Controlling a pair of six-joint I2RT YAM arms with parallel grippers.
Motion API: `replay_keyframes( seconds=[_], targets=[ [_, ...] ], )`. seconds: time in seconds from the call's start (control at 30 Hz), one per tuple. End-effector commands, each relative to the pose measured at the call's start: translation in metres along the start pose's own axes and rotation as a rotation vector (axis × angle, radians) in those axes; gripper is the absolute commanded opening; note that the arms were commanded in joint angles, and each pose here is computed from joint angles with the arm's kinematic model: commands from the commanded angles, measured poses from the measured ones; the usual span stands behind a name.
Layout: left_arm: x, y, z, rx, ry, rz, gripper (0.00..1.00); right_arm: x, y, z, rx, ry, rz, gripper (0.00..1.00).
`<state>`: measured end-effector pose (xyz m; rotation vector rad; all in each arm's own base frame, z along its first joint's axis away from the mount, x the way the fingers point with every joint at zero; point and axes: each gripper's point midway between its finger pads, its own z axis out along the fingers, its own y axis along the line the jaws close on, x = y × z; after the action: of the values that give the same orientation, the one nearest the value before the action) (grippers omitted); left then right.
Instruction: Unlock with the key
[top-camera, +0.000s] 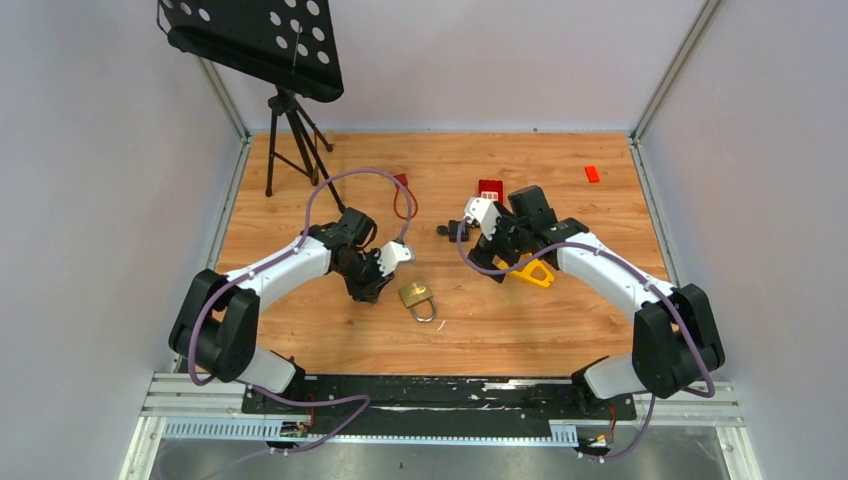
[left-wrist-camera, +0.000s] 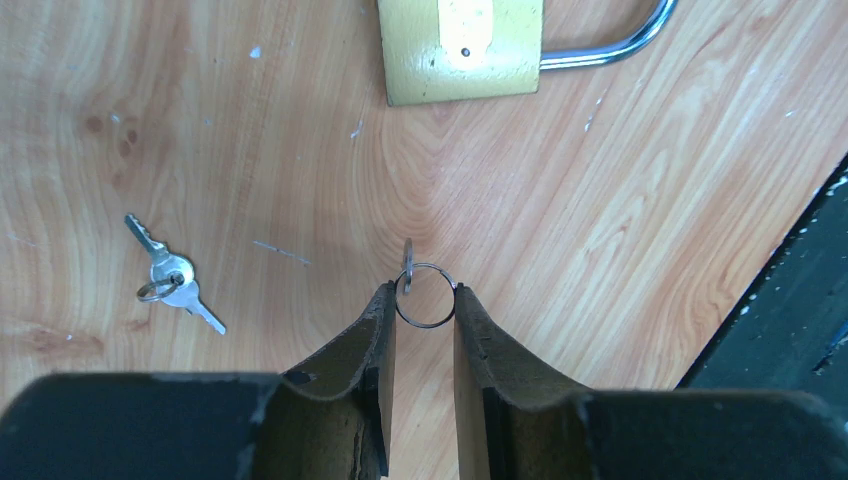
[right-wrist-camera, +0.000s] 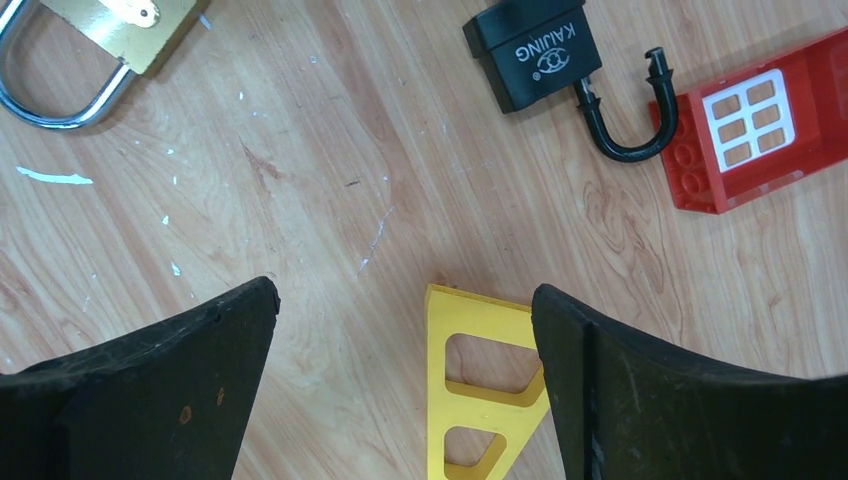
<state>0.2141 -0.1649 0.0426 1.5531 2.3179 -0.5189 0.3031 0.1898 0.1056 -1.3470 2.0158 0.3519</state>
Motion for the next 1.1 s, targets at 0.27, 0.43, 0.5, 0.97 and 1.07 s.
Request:
replay_keyframes(
  seconds=[0.27, 0.43, 0.5, 0.97, 1.07],
  targets=[
    [-0.079, -0.014, -0.061, 0.048, -0.234, 0.015, 0.16, -0.095, 0.044, -0.035, -0.259, -0.341, -0.026, 1.00],
    [-0.119, -0.028, -0.095, 0.126, -0.342, 0.015, 0.20, -0.141, 0.053, -0.051, -0.351, -0.504, -0.032, 0.99],
    [-0.133, -0.033, -0.105, 0.159, -0.376, 0.014, 0.20, -0.155, 0.056, -0.053, -0.391, -0.548, -0.019, 0.98],
    [-0.176, -0.062, -0.145, 0.338, -0.502, 0.020, 0.23, -0.190, 0.077, -0.043, -0.579, -0.595, -0.013, 0.94],
    [-0.177, -0.066, -0.150, 0.342, -0.519, 0.026, 0.23, -0.190, 0.087, -0.037, -0.610, -0.586, -0.019, 0.91]
  ],
)
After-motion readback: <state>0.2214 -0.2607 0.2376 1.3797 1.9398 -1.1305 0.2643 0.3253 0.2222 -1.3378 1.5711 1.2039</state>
